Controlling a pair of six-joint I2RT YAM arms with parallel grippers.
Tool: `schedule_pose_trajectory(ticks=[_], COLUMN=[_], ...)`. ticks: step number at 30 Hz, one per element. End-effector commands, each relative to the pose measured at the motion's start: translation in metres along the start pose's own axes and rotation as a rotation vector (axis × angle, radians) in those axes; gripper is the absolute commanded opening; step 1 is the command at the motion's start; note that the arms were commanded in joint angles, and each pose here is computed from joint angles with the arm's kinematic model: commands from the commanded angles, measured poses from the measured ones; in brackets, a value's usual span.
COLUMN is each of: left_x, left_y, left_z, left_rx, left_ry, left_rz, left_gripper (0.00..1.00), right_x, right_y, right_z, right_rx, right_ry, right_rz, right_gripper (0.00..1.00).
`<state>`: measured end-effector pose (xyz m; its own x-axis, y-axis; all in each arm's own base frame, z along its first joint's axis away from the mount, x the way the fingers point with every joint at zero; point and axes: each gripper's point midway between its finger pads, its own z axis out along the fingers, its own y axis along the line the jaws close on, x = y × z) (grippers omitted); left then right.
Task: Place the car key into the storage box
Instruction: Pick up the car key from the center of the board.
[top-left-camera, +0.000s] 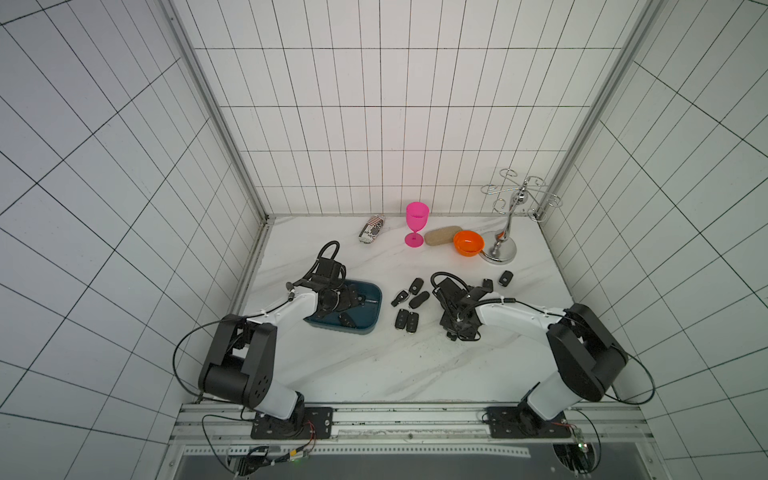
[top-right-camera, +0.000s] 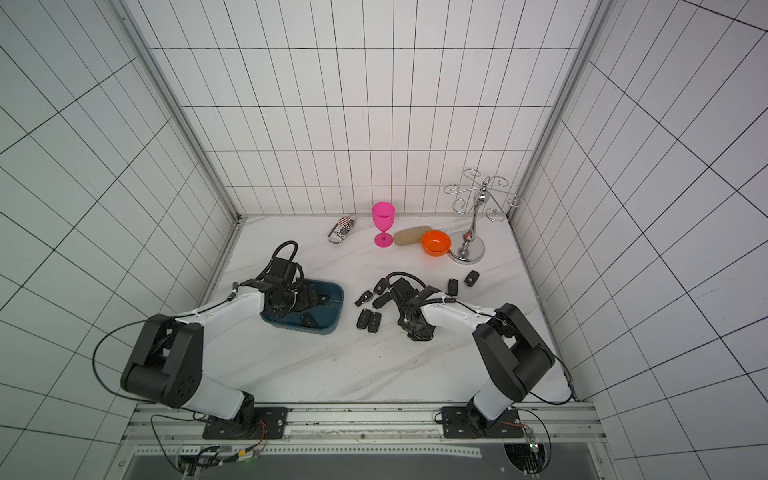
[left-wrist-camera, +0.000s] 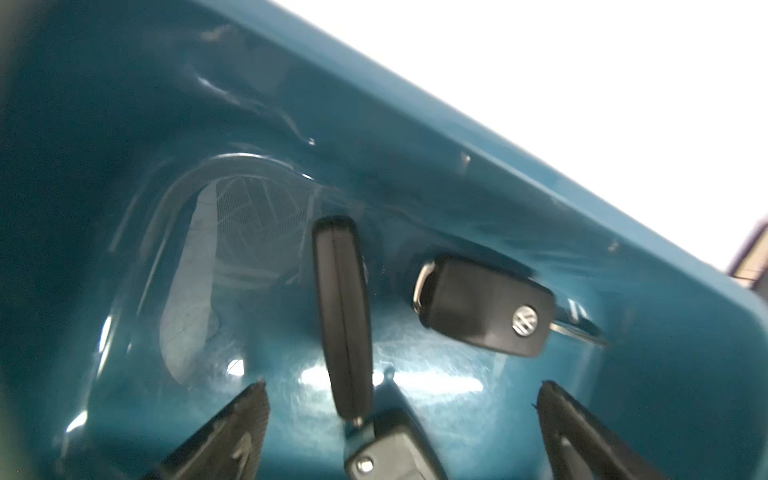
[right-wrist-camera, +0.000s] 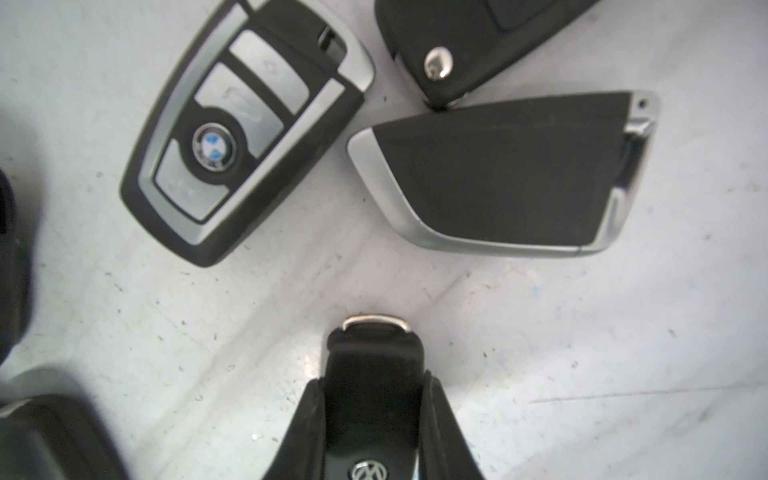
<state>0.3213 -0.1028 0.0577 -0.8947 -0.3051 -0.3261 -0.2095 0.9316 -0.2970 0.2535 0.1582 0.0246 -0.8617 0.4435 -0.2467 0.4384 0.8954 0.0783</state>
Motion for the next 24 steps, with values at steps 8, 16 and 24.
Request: schedule_pose_trajectory(ticks=[8, 16, 24], left_x=[0.012, 0.090, 0.145], left_y=[-0.068, -0.149, -0.182], left_z=[-0.089, -0.113, -0.090], left_rx=[0.386, 0.662, 0.712], left_ry=[-0.103, -0.094, -0.058], left_rz=[0.091, 0.260, 0.470], left_gripper=[0.98, 0.98, 0.93], right_x=[-0.004, -0.016, -0.016], right_y=[0.001, 0.023, 0.056], right_z=[-0.013, -0.060, -0.117], right_rx=[-0.018, -0.106, -0.247], right_ry=[-0.017, -0.058, -0.054], right_rz=[-0.009, -0.035, -0.086], right_gripper=[0.02, 0.03, 0.04])
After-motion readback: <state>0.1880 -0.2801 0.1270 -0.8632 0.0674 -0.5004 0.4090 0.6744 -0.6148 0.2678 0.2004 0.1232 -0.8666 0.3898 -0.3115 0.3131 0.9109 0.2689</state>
